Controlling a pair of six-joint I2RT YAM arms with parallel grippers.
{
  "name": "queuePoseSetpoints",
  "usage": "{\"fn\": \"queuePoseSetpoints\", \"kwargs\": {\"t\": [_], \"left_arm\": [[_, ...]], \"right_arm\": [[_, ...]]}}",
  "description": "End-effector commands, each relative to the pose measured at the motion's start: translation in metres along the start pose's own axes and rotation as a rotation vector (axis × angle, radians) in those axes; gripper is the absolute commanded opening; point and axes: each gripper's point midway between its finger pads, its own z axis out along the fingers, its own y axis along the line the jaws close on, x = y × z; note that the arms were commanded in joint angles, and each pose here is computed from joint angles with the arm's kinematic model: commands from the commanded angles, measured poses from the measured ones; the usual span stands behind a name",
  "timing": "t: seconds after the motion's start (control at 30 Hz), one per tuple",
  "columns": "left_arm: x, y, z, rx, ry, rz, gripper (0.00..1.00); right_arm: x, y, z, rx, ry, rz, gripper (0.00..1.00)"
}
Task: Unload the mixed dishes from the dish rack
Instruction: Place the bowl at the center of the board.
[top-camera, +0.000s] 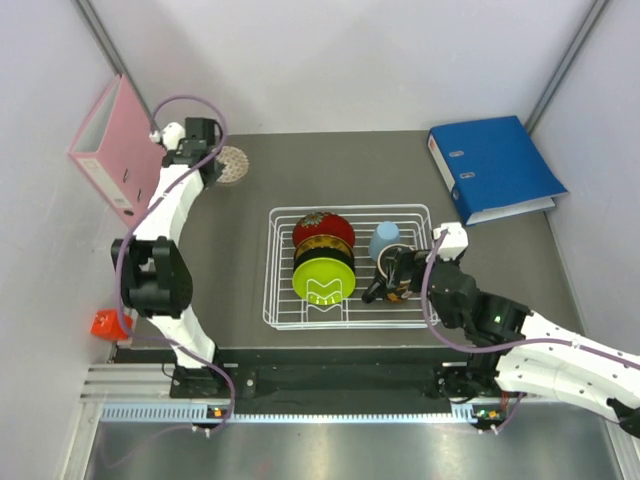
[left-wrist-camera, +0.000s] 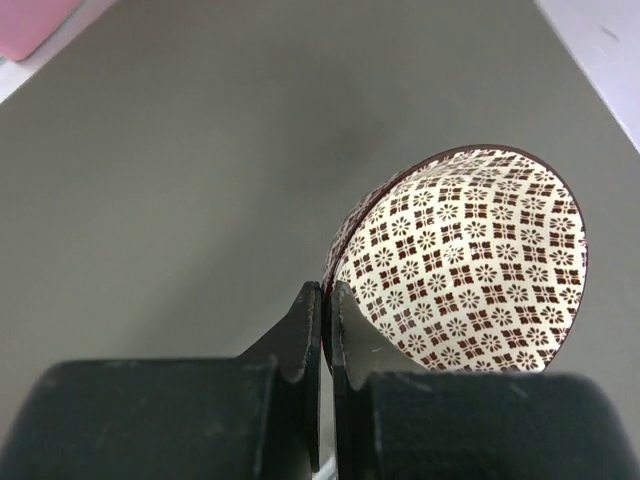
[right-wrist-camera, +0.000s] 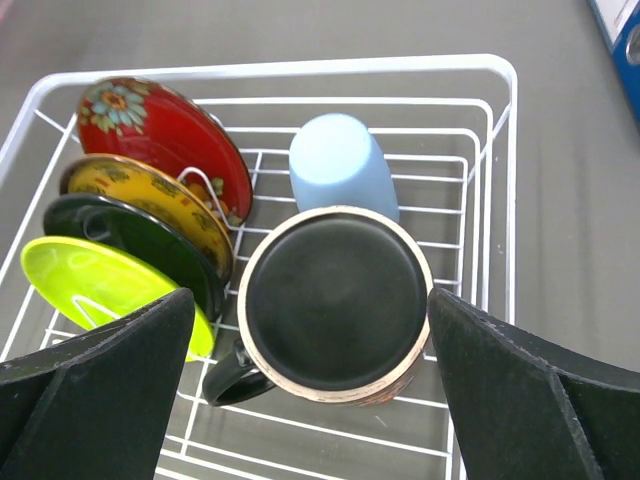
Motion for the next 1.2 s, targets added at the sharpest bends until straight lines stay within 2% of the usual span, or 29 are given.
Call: {"fn": "queuePoseSetpoints", "kwargs": {"t": [0.0,0.13,0.27,0.37,0.8,0.83,0.93,0.97,1.07,1.17], "left_arm": [[-0.038,-0.007,0.028,0.116,-0.062,-0.169,0.0],[-0.042,0.029,0.061,0.091,-0.047,-0.208,0.0],[-0.024,0.058,0.099,0.031,0.03,-0.186,0.0],[-0.013,0.068,0.11,-0.001,0.059,-0.146,0.0],[0.02,0.091,0.132,-0.05,0.133,-0.142,0.0],[0.019,0.091,0.131,-0.048,0.133,-0.136,0.03],[0.012,0.089,0.126,-0.034,0.126,-0.125,0.28],[0.008,0.088,0.124,-0.025,0.121,-0.12,0.46],[-0.003,0.083,0.115,-0.006,0.111,-0.111,0.74],[-0.019,0.075,0.101,0.009,0.092,-0.113,0.83]], "right_arm": [[-0.031,0.009,-0.011,-0.051,-0.072,0.044,1.0],[-0.027,0.007,-0.012,-0.057,-0.071,0.042,0.99],[-0.021,0.011,-0.009,-0.067,-0.053,0.042,1.0],[-0.018,0.015,-0.007,-0.073,-0.045,0.039,1.0],[-0.012,0.02,0.001,-0.063,-0.024,0.015,1.0],[-0.011,0.02,0.002,-0.062,-0.022,0.015,1.0],[-0.009,0.021,0.004,-0.061,-0.014,0.007,1.0],[-0.008,0.022,0.004,-0.064,-0.01,0.008,1.0],[-0.006,0.025,0.006,-0.068,-0.004,0.005,1.0],[-0.007,0.027,0.006,-0.074,-0.006,0.009,1.0]]}}
